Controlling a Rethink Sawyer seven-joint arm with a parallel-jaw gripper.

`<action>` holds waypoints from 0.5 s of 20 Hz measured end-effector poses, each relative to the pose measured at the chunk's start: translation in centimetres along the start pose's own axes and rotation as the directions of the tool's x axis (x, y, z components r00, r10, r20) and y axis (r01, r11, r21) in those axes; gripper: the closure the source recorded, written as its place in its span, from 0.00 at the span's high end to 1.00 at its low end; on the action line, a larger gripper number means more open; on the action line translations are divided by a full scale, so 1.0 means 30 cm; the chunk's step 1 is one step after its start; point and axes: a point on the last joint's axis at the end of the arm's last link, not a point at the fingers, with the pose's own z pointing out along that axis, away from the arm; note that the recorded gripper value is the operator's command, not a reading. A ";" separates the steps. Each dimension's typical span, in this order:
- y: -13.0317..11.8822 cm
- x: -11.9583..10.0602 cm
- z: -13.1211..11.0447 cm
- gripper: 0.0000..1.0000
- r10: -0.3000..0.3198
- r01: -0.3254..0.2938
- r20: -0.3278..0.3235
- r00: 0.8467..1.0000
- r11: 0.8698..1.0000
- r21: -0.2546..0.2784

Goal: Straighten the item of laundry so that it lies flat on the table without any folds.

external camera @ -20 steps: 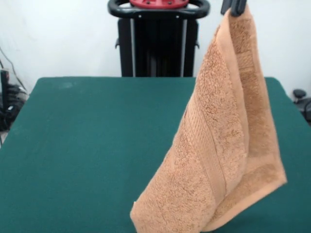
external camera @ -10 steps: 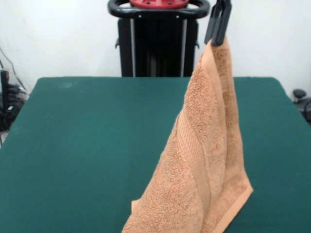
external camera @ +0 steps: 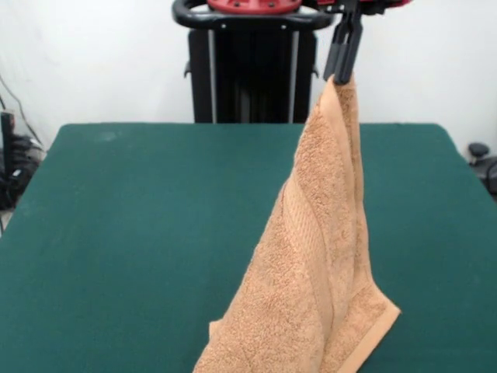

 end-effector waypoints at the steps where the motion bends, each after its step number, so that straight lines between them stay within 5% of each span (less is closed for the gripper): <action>1: -0.002 0.012 -0.008 0.00 -0.006 0.006 -0.004 1.000 1.000 0.006; 10: -0.006 0.171 -0.113 0.00 -0.042 0.045 -0.060 0.997 0.997 0.062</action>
